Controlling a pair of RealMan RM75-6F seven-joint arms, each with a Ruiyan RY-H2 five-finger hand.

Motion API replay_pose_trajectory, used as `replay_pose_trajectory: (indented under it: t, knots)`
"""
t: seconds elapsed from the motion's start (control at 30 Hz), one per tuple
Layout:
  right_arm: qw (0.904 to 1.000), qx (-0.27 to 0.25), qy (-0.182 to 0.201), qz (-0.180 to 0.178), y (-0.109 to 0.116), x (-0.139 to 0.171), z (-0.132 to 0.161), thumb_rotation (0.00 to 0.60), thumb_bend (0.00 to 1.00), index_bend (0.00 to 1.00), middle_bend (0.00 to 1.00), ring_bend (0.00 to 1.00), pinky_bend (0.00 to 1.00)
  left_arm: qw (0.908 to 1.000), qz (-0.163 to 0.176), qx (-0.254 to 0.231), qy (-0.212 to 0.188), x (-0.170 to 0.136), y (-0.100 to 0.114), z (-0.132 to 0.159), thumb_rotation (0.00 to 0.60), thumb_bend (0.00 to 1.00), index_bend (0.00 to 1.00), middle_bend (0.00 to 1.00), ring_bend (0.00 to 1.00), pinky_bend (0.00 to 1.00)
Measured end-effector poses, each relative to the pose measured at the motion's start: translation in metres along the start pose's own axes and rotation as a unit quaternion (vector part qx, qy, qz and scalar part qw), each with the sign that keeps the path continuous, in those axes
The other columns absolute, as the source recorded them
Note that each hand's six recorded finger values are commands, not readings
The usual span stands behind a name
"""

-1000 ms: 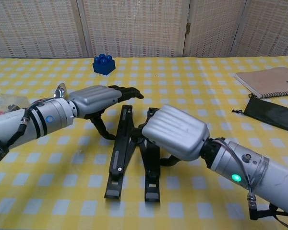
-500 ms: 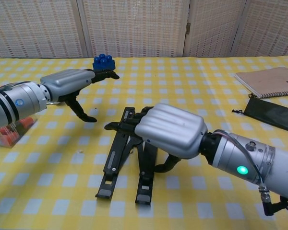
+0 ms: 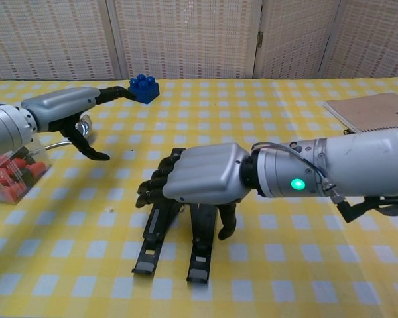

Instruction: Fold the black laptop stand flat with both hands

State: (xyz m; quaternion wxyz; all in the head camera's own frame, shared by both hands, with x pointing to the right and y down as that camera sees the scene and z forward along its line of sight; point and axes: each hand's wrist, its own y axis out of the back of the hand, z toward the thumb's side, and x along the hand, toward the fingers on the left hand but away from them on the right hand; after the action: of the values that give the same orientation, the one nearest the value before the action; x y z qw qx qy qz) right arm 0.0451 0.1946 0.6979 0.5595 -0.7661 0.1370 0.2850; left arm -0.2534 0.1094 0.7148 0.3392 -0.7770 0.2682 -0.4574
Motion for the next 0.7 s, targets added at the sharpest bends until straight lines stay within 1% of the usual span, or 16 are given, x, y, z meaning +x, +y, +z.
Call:
replay_pose_trajectory:
  t: [0.1,0.3,0.43,0.57,0.7]
  knots:
    - [0.9999,0.01,0.001,0.011,-0.001,-0.008,-0.001,0.6,0.16,0.0,0.09,0.08,0.02,1.0,0.0,-0.002,0.005,-0.002,0.0,-0.005,0.6,0.19,0.05,0.04,0.0,0.0]
    - [0.9997,0.015,-0.004,0.018,-0.001,-0.022,-0.001,0.6,0.16,0.02,0.14,0.09,0.03,0.9999,0.0,-0.008,0.014,-0.005,-0.002,-0.011,0.6,0.19,0.05,0.04,0.0,0.0]
    - [0.9995,0.022,-0.006,0.022,-0.001,-0.028,-0.001,0.6,0.17,0.09,0.18,0.11,0.04,0.9998,0.0,-0.009,0.017,-0.007,-0.003,-0.015,0.6,0.19,0.05,0.04,0.0,0.0]
    - [0.9996,0.022,-0.009,0.017,0.0,-0.03,-0.001,0.6,0.17,0.16,0.22,0.13,0.05,0.9998,-0.001,-0.011,0.018,-0.008,-0.004,-0.017,0.6,0.19,0.05,0.04,0.0,0.0]
    - [0.9996,0.025,-0.011,0.01,0.002,-0.03,-0.001,0.6,0.21,0.27,0.29,0.18,0.05,0.9998,-0.001,-0.01,0.018,-0.008,-0.005,-0.017,0.6,0.19,0.05,0.04,0.0,0.0]
